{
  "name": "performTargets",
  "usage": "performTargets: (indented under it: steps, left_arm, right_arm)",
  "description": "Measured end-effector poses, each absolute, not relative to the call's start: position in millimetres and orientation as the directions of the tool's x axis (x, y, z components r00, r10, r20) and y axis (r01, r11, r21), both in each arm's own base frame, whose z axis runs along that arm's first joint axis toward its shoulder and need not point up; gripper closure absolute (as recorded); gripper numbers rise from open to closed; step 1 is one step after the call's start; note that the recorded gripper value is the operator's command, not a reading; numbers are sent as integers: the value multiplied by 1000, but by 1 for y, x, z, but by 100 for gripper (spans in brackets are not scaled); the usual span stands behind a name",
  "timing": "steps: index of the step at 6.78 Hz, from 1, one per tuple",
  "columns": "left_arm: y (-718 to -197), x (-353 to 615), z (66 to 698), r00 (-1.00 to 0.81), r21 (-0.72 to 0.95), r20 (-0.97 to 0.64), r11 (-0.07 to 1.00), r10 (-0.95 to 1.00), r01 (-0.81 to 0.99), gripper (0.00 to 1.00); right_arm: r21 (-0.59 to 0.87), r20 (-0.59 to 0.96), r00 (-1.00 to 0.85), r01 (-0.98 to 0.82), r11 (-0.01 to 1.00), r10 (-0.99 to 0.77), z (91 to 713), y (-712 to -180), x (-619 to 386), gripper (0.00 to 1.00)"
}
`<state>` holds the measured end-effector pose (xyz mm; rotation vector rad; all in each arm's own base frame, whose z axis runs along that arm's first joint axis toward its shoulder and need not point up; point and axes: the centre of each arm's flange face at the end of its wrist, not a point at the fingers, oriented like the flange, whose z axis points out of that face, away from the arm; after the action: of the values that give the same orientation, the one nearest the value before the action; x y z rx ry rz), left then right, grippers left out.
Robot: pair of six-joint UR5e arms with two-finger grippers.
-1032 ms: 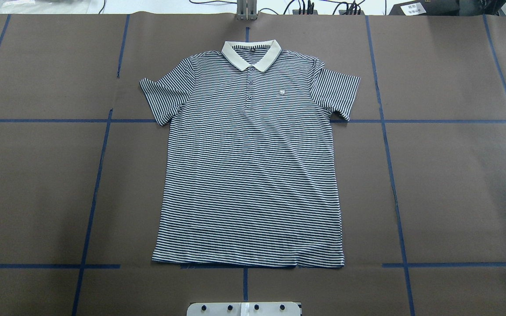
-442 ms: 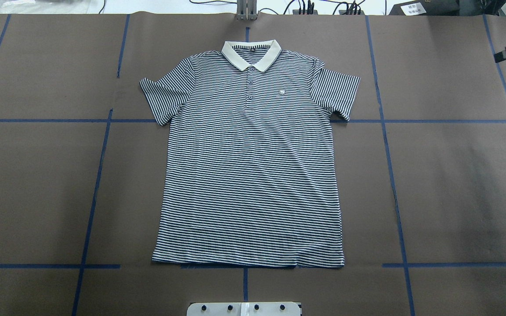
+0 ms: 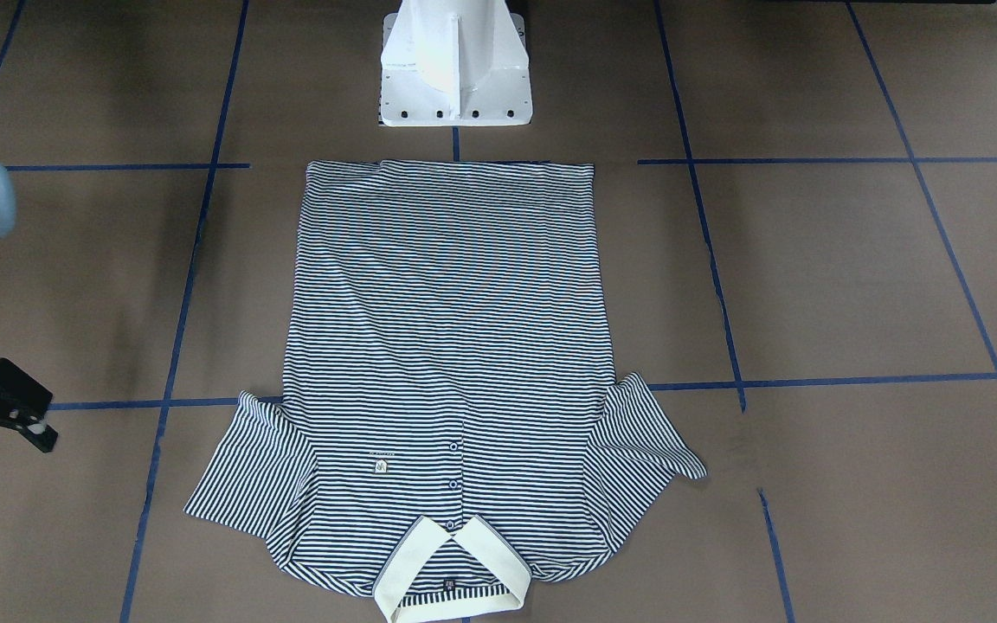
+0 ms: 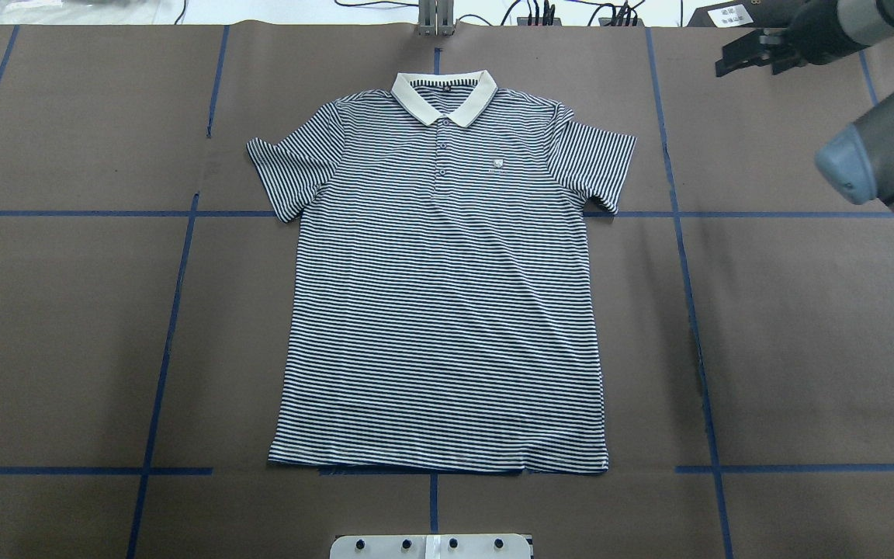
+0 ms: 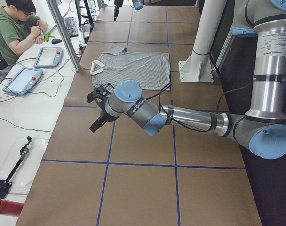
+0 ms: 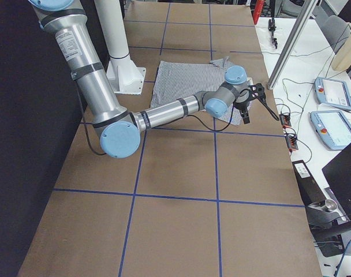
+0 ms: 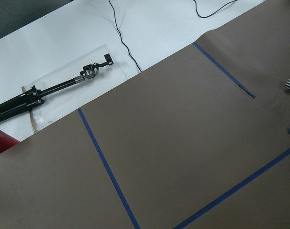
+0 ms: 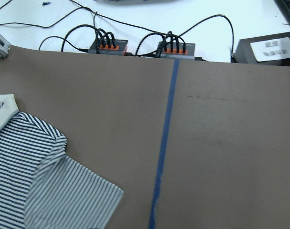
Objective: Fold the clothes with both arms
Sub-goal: 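Move the right gripper over the sleeve nearest it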
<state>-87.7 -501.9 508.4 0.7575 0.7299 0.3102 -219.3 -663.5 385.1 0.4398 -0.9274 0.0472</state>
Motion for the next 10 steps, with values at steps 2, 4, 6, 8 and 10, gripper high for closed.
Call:
performTargets:
  steps: [2,4,6,8,10]
  left_arm:
    - [-501,-86,507,698,718,-498,697,514,-1,0]
    - [-500,-85,507,695,718,-500,696,517,-1,0]
    - [-500,-85,506,695,720,-499,694,518,-1,0]
    - [-500,-85,506,695,719,-499,695,517,-1,0]
    - [-500,-86,507,695,719,-499,695,517,0,0]
  right_arm:
    - [330,793,596,-239,913,-130,387,-678,-287,47]
    - [340,755,645,-231,911,-118,406,-679,-339,51]
    - [334,732,671,-209,919,-114,419,-679,-370,52]
    - [330,716,690,-197,923,-109,431,-676,-384,53]
    - [332,701,706,-197,922,-102,439,-675,-390,54]
